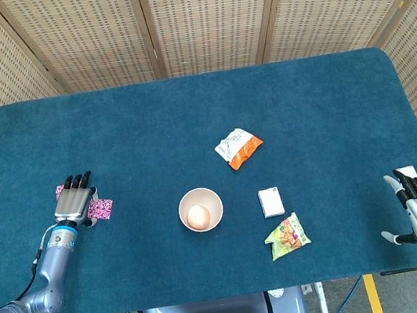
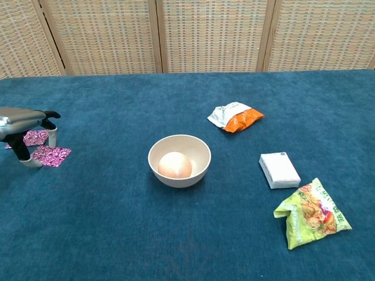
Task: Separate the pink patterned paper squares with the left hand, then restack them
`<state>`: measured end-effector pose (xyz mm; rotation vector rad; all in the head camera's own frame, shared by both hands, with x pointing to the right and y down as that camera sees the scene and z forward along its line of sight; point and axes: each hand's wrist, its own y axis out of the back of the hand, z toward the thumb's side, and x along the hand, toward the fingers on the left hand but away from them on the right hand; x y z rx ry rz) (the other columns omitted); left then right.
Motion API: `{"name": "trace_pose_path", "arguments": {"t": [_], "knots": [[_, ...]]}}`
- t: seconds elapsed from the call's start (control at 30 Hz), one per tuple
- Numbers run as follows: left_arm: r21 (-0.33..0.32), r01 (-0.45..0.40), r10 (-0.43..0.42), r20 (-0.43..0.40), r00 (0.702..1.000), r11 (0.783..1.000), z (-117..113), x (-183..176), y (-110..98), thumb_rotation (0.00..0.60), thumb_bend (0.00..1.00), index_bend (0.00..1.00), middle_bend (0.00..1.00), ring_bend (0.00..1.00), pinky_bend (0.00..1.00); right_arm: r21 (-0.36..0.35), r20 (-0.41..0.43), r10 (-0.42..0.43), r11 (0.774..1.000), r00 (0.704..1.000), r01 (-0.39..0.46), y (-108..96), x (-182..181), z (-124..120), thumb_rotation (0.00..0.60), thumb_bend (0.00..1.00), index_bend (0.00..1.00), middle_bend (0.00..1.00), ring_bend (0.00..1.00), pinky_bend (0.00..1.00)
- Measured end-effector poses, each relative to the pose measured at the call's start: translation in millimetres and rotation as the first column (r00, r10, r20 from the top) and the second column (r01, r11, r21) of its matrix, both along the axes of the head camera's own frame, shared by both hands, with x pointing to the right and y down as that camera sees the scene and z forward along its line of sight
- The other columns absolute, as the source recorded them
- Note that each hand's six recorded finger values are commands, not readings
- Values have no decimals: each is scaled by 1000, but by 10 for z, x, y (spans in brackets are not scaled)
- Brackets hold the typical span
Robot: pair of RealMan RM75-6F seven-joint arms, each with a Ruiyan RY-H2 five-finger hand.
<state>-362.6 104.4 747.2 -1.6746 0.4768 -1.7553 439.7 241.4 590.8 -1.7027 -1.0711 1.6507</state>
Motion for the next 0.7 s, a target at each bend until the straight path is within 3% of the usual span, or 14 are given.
{"name": "trace_pose_path", "arguments": {"t": [0.4, 0.7], "knots": [[28, 10, -10, -5, 1000, 1000, -36, 9, -58, 600, 213, 413, 0, 0, 0, -1, 0, -1, 1000, 1000, 1, -1, -4, 5, 600, 105, 0, 0, 0, 0], [13, 7, -8, 13, 1000, 1000, -19, 7, -48, 600, 211, 339, 0, 0, 0, 0, 1, -1, 1000, 1000, 1, 1, 0, -2, 600, 105, 0, 0, 0, 0]]}}
